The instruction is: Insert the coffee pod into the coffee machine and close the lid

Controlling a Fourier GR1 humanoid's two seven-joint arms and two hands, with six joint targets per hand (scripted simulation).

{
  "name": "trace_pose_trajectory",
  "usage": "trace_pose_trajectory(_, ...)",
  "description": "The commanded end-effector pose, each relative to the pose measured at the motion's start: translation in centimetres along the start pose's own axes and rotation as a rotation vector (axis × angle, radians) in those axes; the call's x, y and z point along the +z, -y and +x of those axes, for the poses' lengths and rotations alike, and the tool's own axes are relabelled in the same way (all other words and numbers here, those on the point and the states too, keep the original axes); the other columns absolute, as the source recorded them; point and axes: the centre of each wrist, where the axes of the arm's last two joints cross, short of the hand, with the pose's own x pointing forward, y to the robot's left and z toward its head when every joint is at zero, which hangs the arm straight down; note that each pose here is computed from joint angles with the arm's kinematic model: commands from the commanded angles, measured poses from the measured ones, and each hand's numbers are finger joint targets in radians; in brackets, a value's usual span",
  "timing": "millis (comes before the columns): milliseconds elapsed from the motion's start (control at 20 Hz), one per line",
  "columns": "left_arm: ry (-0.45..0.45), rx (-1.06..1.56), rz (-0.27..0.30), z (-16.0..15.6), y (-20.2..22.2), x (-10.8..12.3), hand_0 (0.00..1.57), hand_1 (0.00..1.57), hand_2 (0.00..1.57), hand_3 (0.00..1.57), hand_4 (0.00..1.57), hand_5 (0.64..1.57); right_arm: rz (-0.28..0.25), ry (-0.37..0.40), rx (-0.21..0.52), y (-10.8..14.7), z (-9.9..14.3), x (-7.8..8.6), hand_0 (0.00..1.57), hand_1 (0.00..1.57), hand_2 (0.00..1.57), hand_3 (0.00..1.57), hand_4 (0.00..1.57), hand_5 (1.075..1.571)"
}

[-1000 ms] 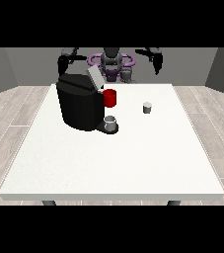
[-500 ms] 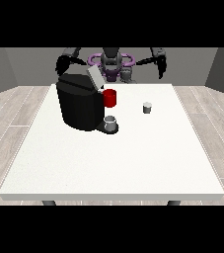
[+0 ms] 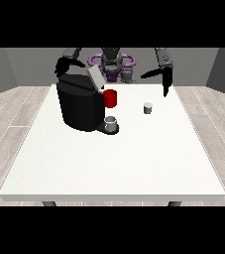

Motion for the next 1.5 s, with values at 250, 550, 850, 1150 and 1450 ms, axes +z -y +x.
trace_pose_trajectory(250, -0.068, -0.058, 0.017, -1.0, -1.2, -2.9, 0.0, 0.0, 0.0, 0.0, 0.0, 1.571, 0.002, 0.031, -0.008, 0.1, -0.1, -1.5, 0.0, 0.0, 0.0, 0.0, 0.35, 1.571)
trace_pose_trajectory(550, -0.132, -0.165, -0.052, -2.0, -1.6, -2.9, 0.0, 0.0, 0.0, 0.0, 0.0, 1.571, -0.014, -0.057, 0.029, -0.4, -1.6, -0.9, 0.0, 0.0, 0.0, 0.0, 0.37, 1.571)
trace_pose_trajectory(850, -0.184, -0.23, -0.079, -1.5, 1.2, -4.9, 0.1, 0.1, 0.5, 0.0, 0.0, 1.571, -0.017, -0.122, 0.06, -0.6, -1.8, -2.1, 0.0, 0.0, 0.0, 0.0, 0.42, 1.571)
trace_pose_trajectory(1150, -0.194, -0.297, -0.097, -3.4, 1.8, -4.5, 0.76, 0.76, 0.82, 0.51, 0.0, 1.571, -0.039, -0.079, 0.073, -1.3, -1.5, -3.4, 0.0, 0.0, 0.0, 0.0, 0.43, 1.571)
trace_pose_trajectory(1450, -0.215, -0.444, -0.072, -3.3, -0.1, -5.0, 0.57, 0.57, 0.7, 0.41, 0.0, 1.571, 0.001, -0.059, 0.072, -2.8, -0.3, -2.8, 0.0, 0.0, 0.0, 0.0, 0.45, 1.571)
